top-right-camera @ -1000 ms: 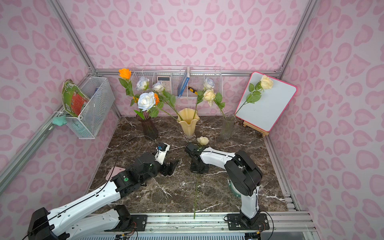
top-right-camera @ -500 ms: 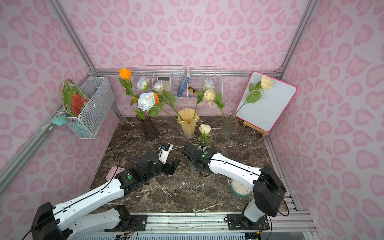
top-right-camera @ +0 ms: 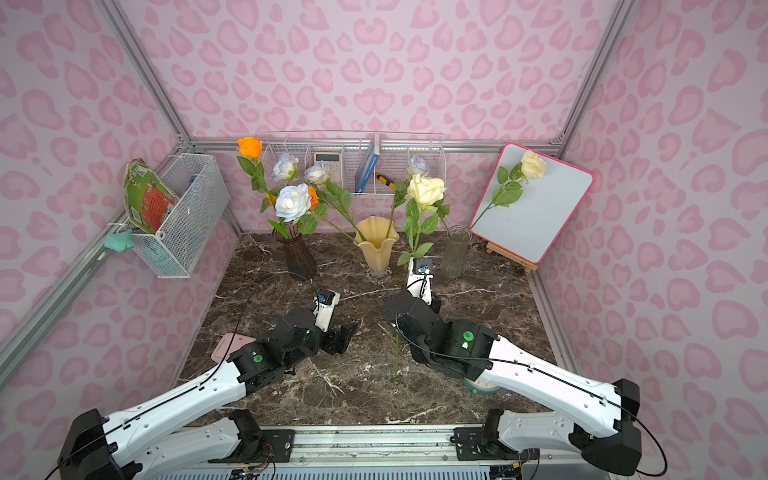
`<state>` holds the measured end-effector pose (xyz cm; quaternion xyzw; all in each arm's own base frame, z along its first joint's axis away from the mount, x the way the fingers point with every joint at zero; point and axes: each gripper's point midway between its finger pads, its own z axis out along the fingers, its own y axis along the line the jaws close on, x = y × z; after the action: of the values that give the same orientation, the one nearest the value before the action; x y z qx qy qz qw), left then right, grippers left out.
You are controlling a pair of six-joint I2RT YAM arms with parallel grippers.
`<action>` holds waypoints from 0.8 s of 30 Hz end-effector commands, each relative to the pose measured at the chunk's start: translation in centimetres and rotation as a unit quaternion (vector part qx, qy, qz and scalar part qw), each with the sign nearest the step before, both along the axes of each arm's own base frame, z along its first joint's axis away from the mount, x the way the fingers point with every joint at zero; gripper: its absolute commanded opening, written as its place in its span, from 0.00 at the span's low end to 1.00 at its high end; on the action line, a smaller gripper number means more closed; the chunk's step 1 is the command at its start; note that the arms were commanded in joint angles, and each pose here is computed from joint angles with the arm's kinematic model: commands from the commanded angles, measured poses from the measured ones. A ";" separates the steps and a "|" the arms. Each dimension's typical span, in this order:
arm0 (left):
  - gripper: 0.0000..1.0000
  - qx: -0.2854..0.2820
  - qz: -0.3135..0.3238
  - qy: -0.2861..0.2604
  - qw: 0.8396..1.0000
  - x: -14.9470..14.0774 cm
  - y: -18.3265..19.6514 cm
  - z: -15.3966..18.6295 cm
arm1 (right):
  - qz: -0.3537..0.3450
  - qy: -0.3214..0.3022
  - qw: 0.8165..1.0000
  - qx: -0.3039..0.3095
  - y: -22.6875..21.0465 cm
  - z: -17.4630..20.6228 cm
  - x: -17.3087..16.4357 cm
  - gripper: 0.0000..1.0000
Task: Arrange the flowers in different vases according to their colors
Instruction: Pick up the flower at the center of the board, then insert the flower into the vase.
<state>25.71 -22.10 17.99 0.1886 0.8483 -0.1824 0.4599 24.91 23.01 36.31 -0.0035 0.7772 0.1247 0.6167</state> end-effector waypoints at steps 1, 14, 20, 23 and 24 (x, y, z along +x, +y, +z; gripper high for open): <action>0.82 -0.003 0.007 0.020 1.000 -0.3 0.2 -1.0 | -0.077 -0.148 0.986 -0.022 -3.2 7.8 1.0 0.00; 0.82 -0.028 -0.036 0.021 0.999 0.3 -2.7 -2.1 | -0.210 -0.248 0.945 -0.021 -13.3 12.6 11.2 0.00; 0.82 -0.042 -0.067 0.027 0.996 0.1 -4.2 -2.6 | -0.249 -0.264 0.932 -0.022 -16.3 11.7 16.3 0.00; 0.82 -0.040 -0.075 0.038 0.996 0.1 -4.6 -3.2 | -0.259 -0.273 0.926 -0.029 -17.2 11.8 18.8 0.00; 0.82 -0.040 -0.077 0.043 0.995 0.0 -4.7 -3.4 | -0.258 -0.277 0.925 -0.028 -17.3 12.0 19.6 0.00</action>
<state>25.76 -25.79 13.91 0.2177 0.8524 -0.2358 0.4128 43.78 5.74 45.89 0.1382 0.5939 -0.0974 0.7866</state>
